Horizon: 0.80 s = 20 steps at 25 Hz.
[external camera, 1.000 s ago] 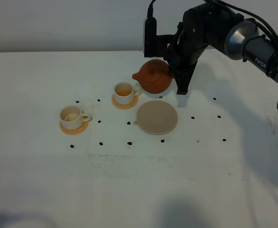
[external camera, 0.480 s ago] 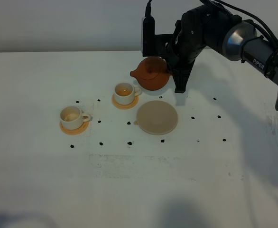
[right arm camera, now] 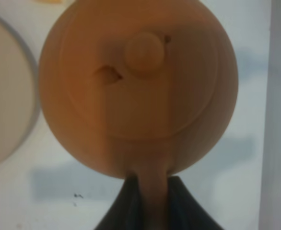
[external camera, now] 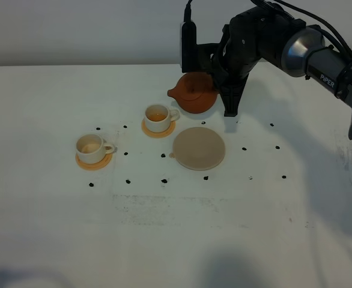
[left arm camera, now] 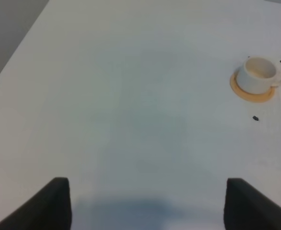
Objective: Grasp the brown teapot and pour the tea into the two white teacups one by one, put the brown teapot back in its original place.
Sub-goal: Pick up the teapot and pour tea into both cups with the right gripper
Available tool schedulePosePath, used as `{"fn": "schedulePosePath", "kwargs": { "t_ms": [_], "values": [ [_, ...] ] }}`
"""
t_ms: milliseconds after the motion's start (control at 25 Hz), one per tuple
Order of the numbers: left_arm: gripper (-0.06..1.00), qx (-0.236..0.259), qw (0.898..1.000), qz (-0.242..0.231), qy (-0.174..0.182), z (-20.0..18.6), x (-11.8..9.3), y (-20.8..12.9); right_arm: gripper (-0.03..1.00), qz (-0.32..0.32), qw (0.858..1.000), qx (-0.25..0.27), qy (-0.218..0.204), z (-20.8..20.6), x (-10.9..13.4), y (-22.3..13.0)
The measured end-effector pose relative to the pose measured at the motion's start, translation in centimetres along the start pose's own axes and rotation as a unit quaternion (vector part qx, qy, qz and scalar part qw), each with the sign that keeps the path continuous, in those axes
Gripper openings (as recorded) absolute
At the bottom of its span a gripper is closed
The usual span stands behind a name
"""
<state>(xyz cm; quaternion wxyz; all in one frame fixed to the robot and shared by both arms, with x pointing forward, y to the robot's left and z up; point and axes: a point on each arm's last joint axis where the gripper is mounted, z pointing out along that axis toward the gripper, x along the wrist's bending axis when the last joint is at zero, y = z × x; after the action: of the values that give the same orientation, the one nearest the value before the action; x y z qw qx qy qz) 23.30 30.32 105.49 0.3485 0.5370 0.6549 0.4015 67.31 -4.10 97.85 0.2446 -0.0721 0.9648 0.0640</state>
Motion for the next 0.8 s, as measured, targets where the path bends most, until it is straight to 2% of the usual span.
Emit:
{"fn": "schedulePosePath", "kwargs": {
  "t_ms": [800],
  "values": [
    [0.67,0.0,1.0,0.0,0.0,0.0,0.0,0.0,0.09,-0.008,1.0,0.005,-0.002,0.0,-0.03,-0.08]
  ]
}}
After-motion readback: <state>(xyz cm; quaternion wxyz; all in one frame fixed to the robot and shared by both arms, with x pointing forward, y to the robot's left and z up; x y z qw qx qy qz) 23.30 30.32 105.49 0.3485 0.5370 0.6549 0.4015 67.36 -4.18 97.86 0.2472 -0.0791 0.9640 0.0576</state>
